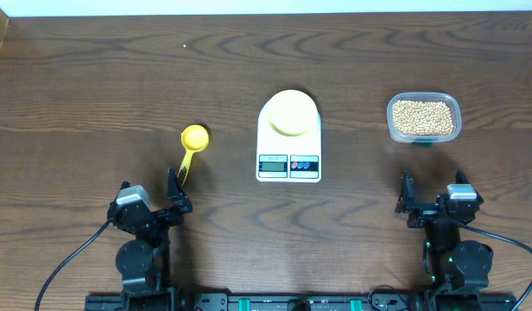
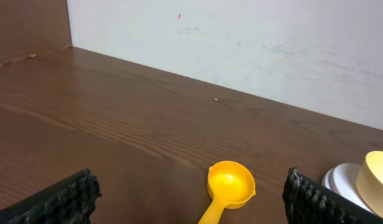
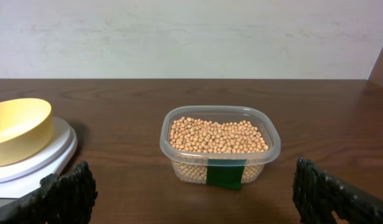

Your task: Scoop item into bowl and weigh 50g on scale

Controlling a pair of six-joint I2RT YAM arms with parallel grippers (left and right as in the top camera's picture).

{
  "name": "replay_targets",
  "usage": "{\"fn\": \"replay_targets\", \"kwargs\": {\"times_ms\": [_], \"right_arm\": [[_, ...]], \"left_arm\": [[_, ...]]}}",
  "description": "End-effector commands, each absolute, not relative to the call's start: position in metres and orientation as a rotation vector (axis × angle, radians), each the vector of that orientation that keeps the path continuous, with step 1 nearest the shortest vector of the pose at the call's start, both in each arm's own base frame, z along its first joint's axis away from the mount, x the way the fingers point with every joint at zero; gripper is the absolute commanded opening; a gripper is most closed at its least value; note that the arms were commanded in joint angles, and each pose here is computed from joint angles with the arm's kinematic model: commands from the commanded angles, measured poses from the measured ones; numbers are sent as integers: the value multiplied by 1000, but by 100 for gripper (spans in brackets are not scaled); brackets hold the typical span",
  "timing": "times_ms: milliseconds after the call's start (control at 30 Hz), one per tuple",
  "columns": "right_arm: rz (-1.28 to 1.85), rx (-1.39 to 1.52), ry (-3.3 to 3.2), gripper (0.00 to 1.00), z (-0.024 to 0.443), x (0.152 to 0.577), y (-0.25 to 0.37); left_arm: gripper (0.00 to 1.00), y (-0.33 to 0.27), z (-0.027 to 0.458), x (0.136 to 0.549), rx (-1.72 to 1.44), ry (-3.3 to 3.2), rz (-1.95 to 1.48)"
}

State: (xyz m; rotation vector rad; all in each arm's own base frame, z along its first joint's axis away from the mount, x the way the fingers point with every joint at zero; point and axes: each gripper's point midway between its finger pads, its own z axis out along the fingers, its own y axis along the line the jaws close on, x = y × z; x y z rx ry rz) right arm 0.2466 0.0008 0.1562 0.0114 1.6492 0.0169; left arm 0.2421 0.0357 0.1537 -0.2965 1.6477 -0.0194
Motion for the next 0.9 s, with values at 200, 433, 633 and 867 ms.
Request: {"fn": "replay_targets", "kwargs": {"times_ms": [200, 433, 633, 867], "right_arm": [[5, 10, 1646, 99, 156, 246, 0], [6, 9, 1648, 99, 156, 246, 0], [5, 10, 1648, 99, 156, 246, 0], [5, 10, 1647, 99, 156, 246, 0]], "left_arm": [[97, 36, 143, 242, -300, 1671, -18], [97, 23, 157, 237, -251, 1709, -76], [97, 22, 191, 226, -239, 1745, -60], [97, 23, 233, 232, -254, 1848, -59]]}}
